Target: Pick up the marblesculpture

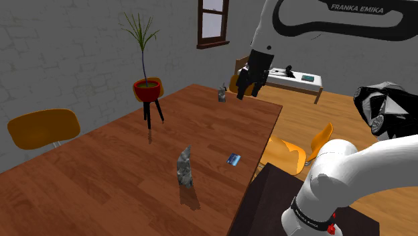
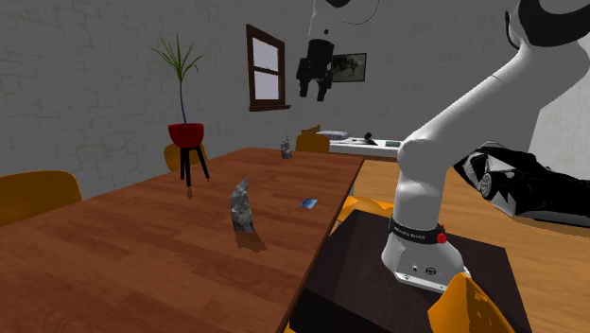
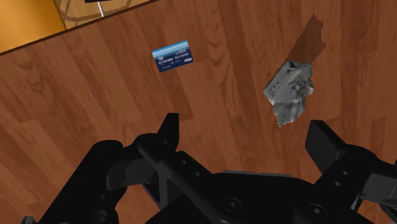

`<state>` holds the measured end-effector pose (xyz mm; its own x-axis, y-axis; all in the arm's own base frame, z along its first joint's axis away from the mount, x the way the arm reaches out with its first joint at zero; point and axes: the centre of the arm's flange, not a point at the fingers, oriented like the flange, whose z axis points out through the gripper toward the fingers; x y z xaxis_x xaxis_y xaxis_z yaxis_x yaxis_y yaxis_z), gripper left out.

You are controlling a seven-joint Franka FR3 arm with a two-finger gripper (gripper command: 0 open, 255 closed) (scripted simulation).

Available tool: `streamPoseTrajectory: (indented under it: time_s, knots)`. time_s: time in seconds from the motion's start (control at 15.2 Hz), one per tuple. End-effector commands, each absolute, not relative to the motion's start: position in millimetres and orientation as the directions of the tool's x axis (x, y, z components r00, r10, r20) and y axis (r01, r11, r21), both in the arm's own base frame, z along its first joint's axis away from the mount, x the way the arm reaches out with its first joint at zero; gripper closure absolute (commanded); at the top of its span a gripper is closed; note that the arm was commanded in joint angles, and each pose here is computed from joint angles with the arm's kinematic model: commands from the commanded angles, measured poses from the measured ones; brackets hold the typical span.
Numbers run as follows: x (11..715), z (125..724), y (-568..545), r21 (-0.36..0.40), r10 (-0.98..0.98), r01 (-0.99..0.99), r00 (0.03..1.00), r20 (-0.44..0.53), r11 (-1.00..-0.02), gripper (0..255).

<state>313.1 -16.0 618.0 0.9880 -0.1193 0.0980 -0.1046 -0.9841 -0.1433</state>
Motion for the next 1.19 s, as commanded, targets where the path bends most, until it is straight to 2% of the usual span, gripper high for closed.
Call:
streamPoseTrajectory:
  time_s: [0.0,1.12]
  knots:
    - [313.1,618.0,-16.0,-0.143,-0.119,-0.105,0.988,0.098,-0.984,0]
    - [391.4,458.6,153.8,0.046,-0.294,-0.297,0.954,0.062,-0.954,0]
